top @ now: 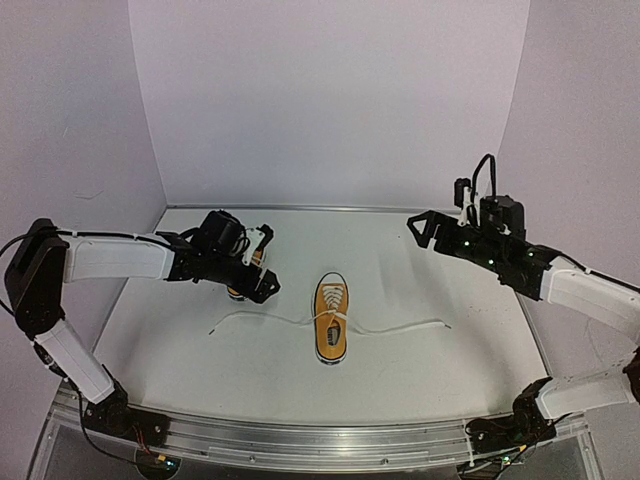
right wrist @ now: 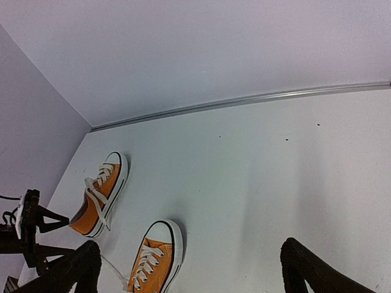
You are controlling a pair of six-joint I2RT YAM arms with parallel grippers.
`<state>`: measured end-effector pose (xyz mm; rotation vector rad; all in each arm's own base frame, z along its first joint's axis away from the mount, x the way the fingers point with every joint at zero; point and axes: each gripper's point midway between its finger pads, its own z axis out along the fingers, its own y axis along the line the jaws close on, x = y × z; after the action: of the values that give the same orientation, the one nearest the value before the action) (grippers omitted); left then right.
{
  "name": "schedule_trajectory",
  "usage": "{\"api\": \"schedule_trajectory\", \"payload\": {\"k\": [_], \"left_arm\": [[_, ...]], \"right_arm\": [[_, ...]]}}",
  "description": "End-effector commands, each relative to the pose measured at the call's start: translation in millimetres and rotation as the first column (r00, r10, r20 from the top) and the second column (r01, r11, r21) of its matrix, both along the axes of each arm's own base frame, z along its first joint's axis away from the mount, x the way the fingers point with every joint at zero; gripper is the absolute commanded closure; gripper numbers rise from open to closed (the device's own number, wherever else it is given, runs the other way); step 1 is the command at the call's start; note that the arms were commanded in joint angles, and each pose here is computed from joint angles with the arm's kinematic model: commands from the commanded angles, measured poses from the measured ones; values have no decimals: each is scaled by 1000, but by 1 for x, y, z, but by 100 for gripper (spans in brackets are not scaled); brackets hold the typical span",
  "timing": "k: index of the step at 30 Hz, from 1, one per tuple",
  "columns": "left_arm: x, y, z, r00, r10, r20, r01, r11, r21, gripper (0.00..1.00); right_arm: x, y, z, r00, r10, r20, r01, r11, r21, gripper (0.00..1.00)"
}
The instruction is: Tie the shoes
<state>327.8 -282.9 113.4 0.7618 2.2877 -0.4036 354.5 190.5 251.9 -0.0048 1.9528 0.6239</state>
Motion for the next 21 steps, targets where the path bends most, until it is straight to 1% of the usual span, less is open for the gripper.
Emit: {"api": "schedule_trajectory", "payload": {"k": [1,3,6,7,9,11,14,17,21], "left_arm": [[13,-30,58,981,-107,159,127,985,-118,0],[9,-33,66,976,-126,179,154,976,-151,0],[13,-39,70,957,-160,244,200,968,-151,0],[14,-44,72,956,-168,240,209,965,-159,0],[6,-51,60,943,-279,181,300,949,-98,0],[-5,-50,38,923,-363,126,370,929,-30,0],[-20,-47,12,883,-457,111,455,890,41,0],[-36,-46,-8,831,-549,92,544,836,77,2],[-42,-47,-33,781,-624,-2,620,776,119,6]], "right_arm": [[4,19,45,983,92,159,-102,993,55,2],[7,17,52,980,74,186,-87,994,62,2],[16,21,52,975,79,206,-88,996,34,2],[20,24,52,974,86,208,-92,996,20,2],[28,28,49,978,94,185,-94,996,-6,2],[29,39,44,973,156,168,-151,988,-42,2],[21,54,30,955,259,147,-253,966,-59,2],[12,62,23,935,326,138,-321,945,-56,2],[5,65,15,926,358,122,-354,934,-51,2]]}}
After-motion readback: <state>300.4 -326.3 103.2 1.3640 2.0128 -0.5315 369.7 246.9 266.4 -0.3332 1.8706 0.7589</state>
